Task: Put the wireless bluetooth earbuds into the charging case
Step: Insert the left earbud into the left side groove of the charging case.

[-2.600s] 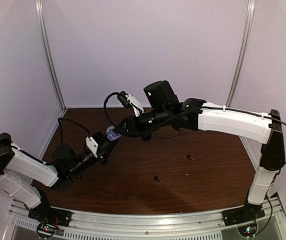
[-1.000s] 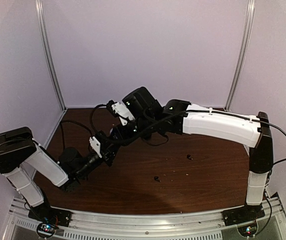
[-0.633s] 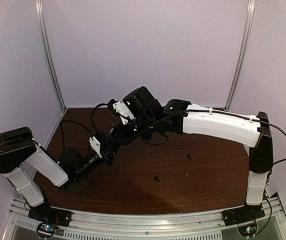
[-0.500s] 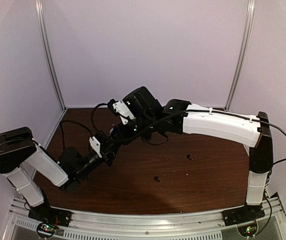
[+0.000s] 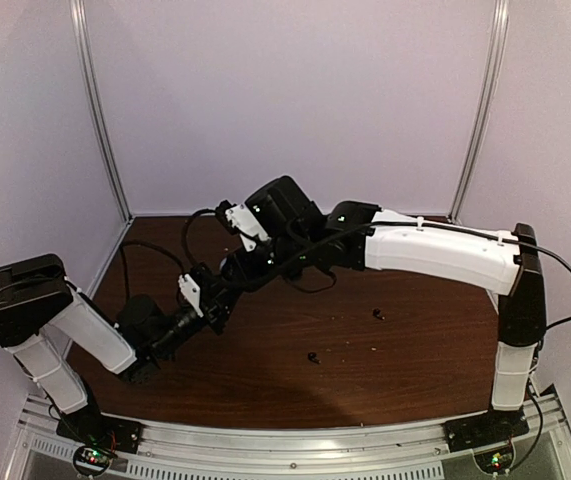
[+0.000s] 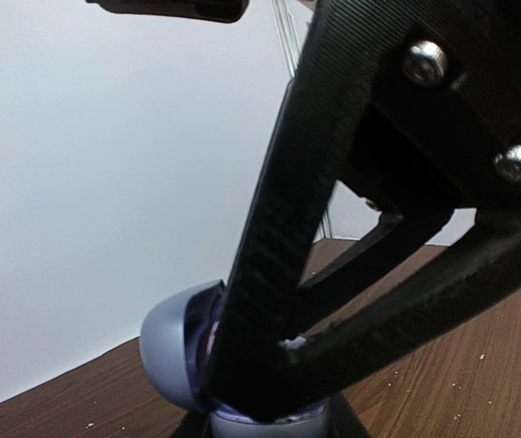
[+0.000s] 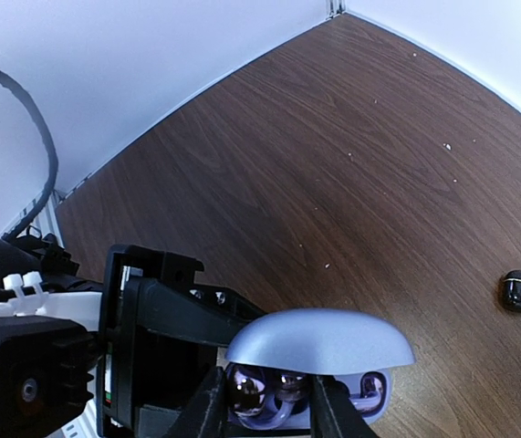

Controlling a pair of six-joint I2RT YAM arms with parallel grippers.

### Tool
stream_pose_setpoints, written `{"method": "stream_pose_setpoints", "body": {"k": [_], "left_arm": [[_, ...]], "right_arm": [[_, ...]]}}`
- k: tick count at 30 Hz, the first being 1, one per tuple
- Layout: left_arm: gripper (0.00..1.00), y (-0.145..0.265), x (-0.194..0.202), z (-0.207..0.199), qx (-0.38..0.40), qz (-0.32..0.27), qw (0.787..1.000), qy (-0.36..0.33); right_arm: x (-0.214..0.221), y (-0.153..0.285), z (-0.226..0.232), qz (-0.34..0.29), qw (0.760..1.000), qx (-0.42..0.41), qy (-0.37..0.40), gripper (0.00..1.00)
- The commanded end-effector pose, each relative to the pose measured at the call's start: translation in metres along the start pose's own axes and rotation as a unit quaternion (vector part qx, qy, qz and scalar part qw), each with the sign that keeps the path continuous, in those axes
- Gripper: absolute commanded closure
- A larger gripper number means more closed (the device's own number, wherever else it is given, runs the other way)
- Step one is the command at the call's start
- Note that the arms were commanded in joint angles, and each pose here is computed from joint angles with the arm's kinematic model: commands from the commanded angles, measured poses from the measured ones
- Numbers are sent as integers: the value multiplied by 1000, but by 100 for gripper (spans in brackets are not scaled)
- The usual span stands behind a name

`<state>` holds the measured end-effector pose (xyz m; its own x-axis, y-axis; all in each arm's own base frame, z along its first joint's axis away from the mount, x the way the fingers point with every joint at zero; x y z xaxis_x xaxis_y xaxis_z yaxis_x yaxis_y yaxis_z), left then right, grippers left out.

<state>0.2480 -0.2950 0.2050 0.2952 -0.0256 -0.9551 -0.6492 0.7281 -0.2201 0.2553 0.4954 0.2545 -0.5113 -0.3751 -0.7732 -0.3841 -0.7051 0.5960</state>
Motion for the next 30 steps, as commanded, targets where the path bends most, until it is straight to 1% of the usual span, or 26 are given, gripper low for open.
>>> {"method": "stream_pose_setpoints", "body": {"k": [1,10,16,25,30], "left_arm": [[100,14,-75,11,-17,-157,987,13],[100,14,-79,12,-20,-162,986,15],[100,12,-81,11,-17,-166,986,17],[100,12,-82,12,-18,-167,986,20],[100,11,-81,12,-18,-166,986,21]], "right_arm": [[-11,14,-5,-20,1000,8,-6,70],[-8,16,-6,-18,1000,8,-8,70],[-5,13,0,-14,1000,-9,-11,70],[-6,14,3,-14,1000,-13,-8,65],[-8,16,4,-16,1000,-15,-7,64]]}}
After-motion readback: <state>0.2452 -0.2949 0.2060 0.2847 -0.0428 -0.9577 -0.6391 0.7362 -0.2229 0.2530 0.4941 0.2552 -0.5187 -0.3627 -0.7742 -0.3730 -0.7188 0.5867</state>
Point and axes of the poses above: each gripper's point midway between its finger pads, its own y axis back along the fingers, its own z axis along the line the jaws close on, x = y × z, the point moved 1 cm from there along y, back along the fingers, and after that the axes turned 1 degree about -y, right-handed, at the moved point
